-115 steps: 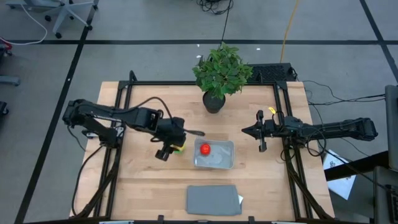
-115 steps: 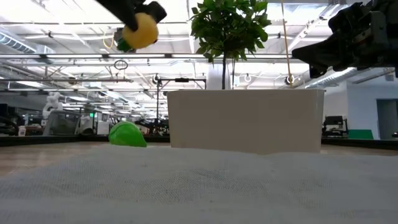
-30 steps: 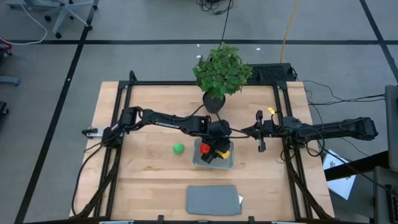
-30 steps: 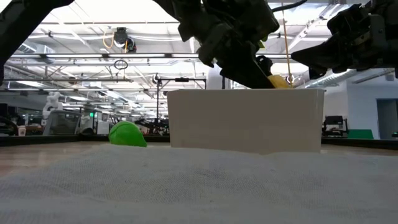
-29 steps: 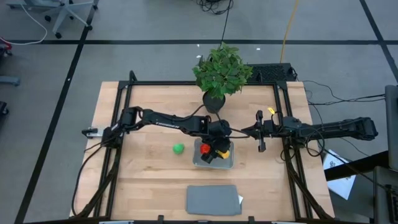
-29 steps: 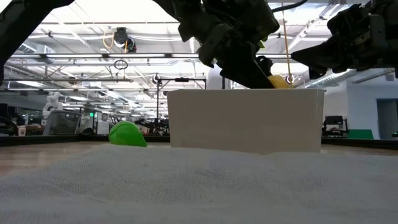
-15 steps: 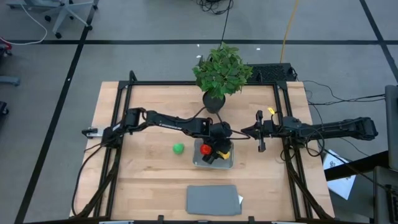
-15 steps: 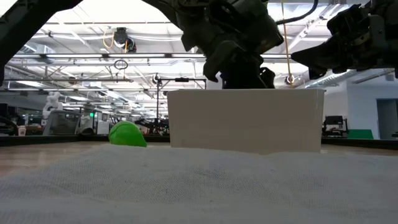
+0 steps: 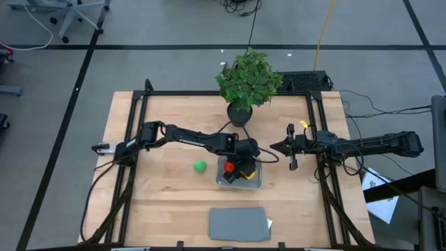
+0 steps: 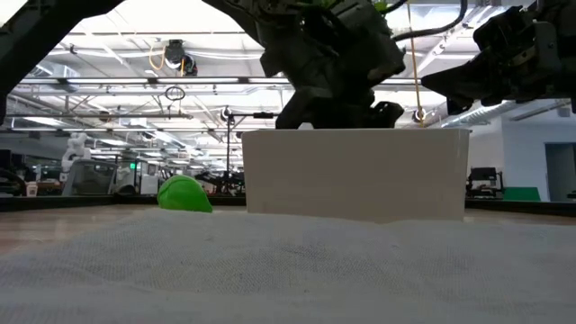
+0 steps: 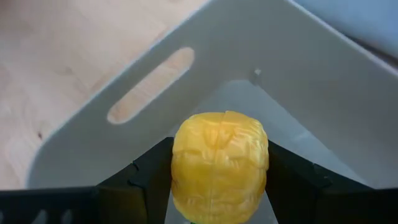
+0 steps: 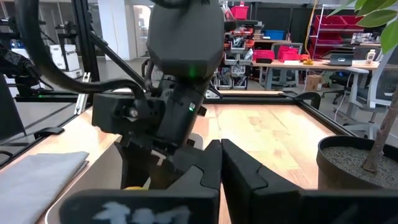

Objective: Pick and placing Produce into tupperware
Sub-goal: Put the pineapple into the basket

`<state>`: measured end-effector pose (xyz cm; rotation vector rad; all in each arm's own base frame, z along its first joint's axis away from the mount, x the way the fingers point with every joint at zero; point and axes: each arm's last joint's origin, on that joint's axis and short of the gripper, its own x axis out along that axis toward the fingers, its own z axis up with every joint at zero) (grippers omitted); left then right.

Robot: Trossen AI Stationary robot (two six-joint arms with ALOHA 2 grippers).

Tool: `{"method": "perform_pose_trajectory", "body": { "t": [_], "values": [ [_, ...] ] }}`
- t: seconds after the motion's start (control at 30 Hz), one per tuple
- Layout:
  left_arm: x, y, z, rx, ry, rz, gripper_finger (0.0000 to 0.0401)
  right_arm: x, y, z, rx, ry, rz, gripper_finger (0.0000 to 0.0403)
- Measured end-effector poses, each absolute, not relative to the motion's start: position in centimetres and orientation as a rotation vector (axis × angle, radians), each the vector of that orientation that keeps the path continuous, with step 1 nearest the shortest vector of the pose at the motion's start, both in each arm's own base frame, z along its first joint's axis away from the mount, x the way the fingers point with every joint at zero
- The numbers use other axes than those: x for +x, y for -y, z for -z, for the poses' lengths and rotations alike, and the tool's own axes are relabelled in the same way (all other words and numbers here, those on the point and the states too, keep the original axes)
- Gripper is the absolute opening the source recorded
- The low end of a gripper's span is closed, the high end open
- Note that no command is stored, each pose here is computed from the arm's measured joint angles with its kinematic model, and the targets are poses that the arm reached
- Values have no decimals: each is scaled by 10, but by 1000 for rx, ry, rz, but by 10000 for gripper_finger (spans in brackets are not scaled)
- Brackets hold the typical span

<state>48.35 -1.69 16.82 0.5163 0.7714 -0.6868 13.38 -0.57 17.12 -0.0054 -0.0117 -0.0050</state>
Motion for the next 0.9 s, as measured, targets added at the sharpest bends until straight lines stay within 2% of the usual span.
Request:
{"method": "perform_pose_trajectory", "body": {
  "t": [0.4, 0.9],
  "values": [
    [481, 17, -167, 668, -740, 770, 212, 134, 6, -171, -13, 12, 5, 0],
    [479, 16, -161, 750, -723, 814, 212, 134, 6, -171, -13, 12, 5, 0]
  ]
}}
